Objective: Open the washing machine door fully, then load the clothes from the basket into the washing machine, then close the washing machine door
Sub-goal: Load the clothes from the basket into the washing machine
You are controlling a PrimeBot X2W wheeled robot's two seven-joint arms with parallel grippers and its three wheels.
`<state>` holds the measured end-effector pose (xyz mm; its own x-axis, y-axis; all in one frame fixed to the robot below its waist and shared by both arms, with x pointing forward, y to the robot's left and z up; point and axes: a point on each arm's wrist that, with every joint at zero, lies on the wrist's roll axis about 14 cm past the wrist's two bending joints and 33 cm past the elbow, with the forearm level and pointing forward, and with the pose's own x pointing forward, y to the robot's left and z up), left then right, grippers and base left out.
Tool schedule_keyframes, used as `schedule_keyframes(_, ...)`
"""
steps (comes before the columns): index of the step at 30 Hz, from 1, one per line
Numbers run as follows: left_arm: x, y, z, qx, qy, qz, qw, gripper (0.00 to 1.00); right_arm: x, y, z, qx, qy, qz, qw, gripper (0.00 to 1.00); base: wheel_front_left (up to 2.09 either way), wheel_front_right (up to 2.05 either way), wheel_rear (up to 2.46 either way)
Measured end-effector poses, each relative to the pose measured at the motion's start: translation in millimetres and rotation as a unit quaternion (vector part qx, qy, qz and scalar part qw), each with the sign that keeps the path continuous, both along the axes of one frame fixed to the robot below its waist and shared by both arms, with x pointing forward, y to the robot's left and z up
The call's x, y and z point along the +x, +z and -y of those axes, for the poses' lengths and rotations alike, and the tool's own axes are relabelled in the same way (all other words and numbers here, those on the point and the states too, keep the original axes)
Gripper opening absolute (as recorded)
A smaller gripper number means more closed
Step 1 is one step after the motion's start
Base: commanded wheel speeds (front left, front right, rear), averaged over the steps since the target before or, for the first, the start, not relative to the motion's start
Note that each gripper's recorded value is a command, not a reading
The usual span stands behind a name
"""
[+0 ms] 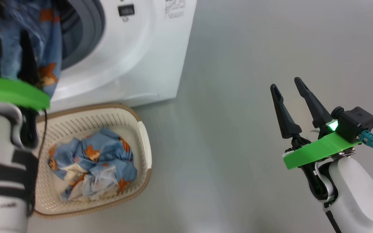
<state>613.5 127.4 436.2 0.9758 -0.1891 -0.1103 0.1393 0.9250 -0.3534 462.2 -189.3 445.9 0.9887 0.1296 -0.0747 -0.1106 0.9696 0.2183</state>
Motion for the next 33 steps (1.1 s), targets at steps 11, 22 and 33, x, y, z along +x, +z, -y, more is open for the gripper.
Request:
schedule_keyframes(11, -60, 26, -8, 0.018, -0.01, 0.028, 0.999, 1.0, -19, 31, -3, 0.013, 0.003, 0.029, 0.999, 1.0, 0.0, 0.0, 0.0)
schedule_keyframes(22, -128, 44, -23, 0.017, 0.005, 0.05, 0.999, 1.0, -43, 52, -6, 0.016, 0.006, 0.052, 0.998, 1.0, 0.0, 0.0, 0.0)
schedule_keyframes(33, -172, 57, -52, 0.014, 0.045, 0.067, 0.997, 1.0, -45, 66, -17, 0.019, 0.023, 0.071, 0.997, 1.0, 0.0, 0.0, 0.0)
